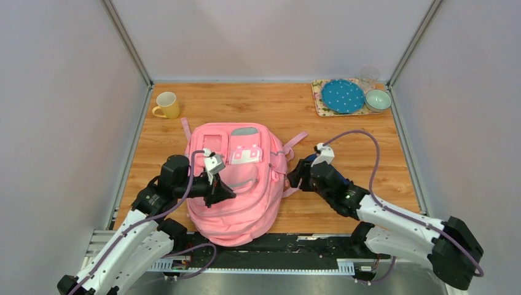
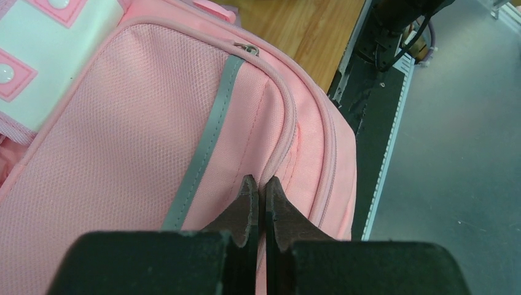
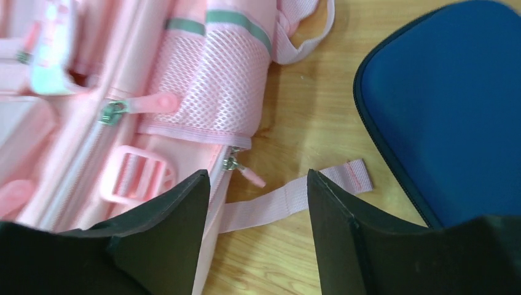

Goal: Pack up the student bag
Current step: Zip the student bag at the center of the board, then unzip the student bag at the center of the board.

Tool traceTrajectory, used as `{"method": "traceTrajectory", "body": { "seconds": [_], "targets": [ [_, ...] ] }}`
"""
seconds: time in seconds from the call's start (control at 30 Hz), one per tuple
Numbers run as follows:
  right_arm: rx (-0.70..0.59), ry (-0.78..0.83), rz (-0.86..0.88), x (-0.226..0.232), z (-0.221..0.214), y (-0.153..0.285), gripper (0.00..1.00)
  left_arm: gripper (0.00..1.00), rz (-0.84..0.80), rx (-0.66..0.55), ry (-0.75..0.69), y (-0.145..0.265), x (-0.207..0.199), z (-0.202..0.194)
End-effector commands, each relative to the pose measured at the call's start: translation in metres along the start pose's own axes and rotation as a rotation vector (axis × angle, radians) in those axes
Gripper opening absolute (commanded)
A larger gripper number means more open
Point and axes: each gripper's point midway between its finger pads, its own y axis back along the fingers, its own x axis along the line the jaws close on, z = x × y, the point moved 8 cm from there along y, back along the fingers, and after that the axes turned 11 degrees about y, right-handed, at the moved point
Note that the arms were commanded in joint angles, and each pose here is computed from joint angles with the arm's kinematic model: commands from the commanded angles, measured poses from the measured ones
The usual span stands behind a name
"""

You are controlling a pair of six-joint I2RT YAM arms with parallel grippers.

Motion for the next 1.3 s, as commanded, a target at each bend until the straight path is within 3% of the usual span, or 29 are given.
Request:
{"method": "traceTrajectory", "body": {
  "seconds": [0.0, 0.23, 0.3, 0.33, 0.5, 0.53, 0.57, 0.63, 0.67, 0.9, 1.07, 1.27],
  "targets": [
    [-0.108, -0.08, 0.06, -0.001, 0.024, 0.018, 0.64, 0.0, -0.067, -0.028, 0.012, 0.001, -0.01, 0.008],
    [-0.058, -0.16, 0.141, 0.009, 0.067, -0.01, 0.66, 0.0, -0.069, -0.043, 0.012, 0.002, -0.012, 0.009],
    [0.025, -0.168, 0.169, 0.011, 0.062, -0.028, 0.66, 0.0, -0.062, -0.045, 0.014, 0.003, -0.012, 0.008],
    [-0.006, -0.177, 0.211, 0.019, 0.073, -0.033, 0.66, 0.0, -0.047, -0.05, 0.014, 0.004, -0.011, 0.009],
    [0.087, -0.228, 0.238, 0.026, 0.063, -0.065, 0.64, 0.0, -0.024, -0.063, 0.021, 0.005, -0.01, 0.008],
    [0.1, -0.235, 0.229, 0.025, 0.062, -0.068, 0.6, 0.0, -0.017, -0.069, 0.019, 0.004, -0.009, 0.009],
    [0.104, -0.242, 0.223, 0.024, 0.062, -0.071, 0.41, 0.0, -0.012, -0.066, 0.026, 0.004, -0.009, 0.008],
    [0.107, -0.261, 0.187, 0.018, 0.058, -0.074, 0.18, 0.0, 0.01, -0.072, 0.03, 0.004, -0.006, 0.009],
    [0.111, -0.271, 0.16, 0.012, 0.055, -0.074, 0.0, 0.0, 0.021, -0.073, 0.032, 0.003, -0.005, 0.009],
    [-0.014, -0.332, -0.043, -0.027, 0.045, -0.05, 0.0, 0.0, 0.119, -0.116, 0.027, -0.001, 0.007, 0.023],
    [-0.109, -0.449, -0.068, -0.041, 0.029, -0.028, 0.0, 0.0, 0.145, -0.163, -0.03, -0.008, 0.014, 0.048],
    [-0.108, -0.48, -0.04, -0.049, 0.005, -0.014, 0.0, 0.0, 0.175, -0.119, -0.077, -0.019, 0.026, 0.067]
  ]
}}
